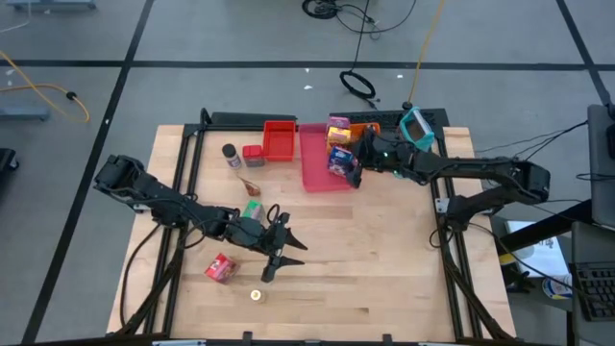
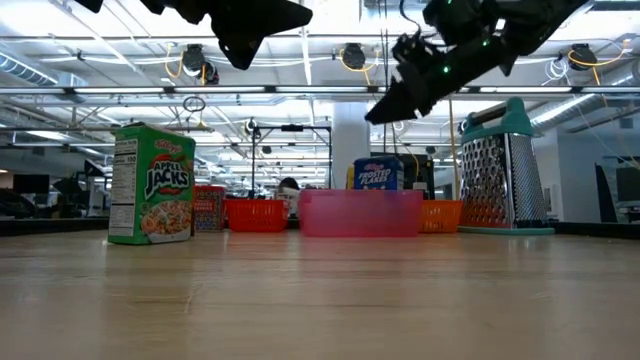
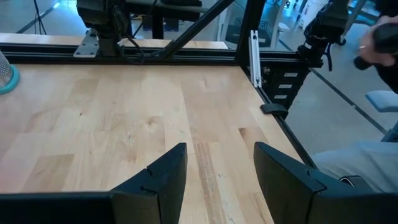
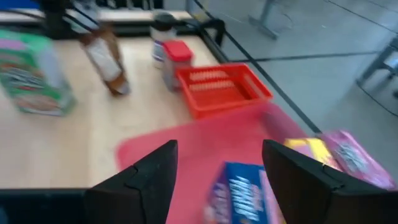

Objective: Pick & Place Kitchen Items
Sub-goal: Put the green cereal box into the pink bin

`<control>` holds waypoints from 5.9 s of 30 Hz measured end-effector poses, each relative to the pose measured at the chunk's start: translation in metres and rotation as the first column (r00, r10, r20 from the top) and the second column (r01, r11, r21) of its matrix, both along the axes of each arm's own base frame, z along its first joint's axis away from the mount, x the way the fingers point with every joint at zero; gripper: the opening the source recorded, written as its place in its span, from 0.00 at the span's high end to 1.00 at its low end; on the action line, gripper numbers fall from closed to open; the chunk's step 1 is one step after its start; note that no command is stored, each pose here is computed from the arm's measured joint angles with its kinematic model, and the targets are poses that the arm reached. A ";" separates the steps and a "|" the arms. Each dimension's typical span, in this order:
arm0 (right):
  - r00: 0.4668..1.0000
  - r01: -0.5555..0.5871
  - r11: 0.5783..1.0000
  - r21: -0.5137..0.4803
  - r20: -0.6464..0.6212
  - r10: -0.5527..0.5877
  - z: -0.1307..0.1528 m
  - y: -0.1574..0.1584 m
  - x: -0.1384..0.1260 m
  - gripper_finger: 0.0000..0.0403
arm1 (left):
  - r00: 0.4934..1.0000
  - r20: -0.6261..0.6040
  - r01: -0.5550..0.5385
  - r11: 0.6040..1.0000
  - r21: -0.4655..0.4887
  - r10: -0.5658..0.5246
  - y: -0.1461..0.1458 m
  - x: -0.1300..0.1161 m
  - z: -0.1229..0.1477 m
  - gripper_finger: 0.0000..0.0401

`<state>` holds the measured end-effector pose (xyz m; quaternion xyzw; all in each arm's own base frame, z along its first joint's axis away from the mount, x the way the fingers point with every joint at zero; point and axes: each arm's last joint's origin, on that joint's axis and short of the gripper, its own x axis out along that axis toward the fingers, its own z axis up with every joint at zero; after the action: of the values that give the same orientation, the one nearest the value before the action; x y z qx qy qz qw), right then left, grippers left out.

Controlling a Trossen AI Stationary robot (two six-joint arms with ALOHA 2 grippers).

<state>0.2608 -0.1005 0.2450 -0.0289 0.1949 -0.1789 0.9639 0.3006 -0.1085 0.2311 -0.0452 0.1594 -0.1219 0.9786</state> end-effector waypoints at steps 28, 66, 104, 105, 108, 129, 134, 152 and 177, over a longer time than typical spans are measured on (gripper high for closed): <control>0.945 -0.325 0.945 0.048 0.042 0.323 0.007 0.097 0.014 0.47 | 0.496 -0.619 -0.777 0.630 -0.002 0.609 0.011 -0.034 0.052 0.54; 0.888 -0.446 0.892 0.077 0.163 0.430 -0.026 0.160 -0.007 0.47 | 0.111 -0.897 -0.839 0.525 0.146 0.427 0.091 -0.058 0.051 0.54; 0.878 -0.452 0.889 0.071 0.209 0.430 -0.029 0.160 -0.009 0.47 | 0.106 -0.874 -0.844 0.508 0.174 0.475 0.090 -0.056 0.039 0.18; 0.879 -0.452 0.889 0.071 0.209 0.429 -0.029 0.159 -0.009 0.47 | 0.101 -0.878 -0.848 0.502 0.170 0.467 0.090 -0.056 0.035 0.18; 0.878 -0.452 0.889 0.071 0.209 0.430 -0.029 0.160 -0.009 0.47 | 0.107 -0.889 -0.846 0.511 0.153 0.444 0.088 -0.056 0.027 0.18; 0.878 -0.452 0.889 0.071 0.209 0.430 -0.029 0.160 -0.009 0.47 | 0.120 -0.888 -0.834 0.530 0.153 0.445 0.077 -0.061 -0.010 0.41; 0.879 -0.452 0.889 0.071 0.209 0.430 -0.029 0.159 -0.009 0.47 | 0.121 -0.885 -0.834 0.530 0.156 0.450 0.077 -0.061 -0.010 0.56; 0.879 -0.452 0.889 0.071 0.208 0.430 -0.029 0.159 -0.009 0.47 | 0.223 -0.906 -0.756 0.650 0.072 0.360 0.073 -0.053 0.008 0.74; 0.877 -0.454 0.890 0.047 0.201 0.437 -0.029 0.159 -0.009 0.47 | 0.636 -0.520 -0.591 0.793 0.147 0.570 0.151 -0.012 0.100 0.74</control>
<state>0.2515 0.0586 0.2163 -0.0116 0.1009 0.0552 0.9933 0.2889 0.0424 0.3307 -0.1444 0.4021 0.2135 0.8785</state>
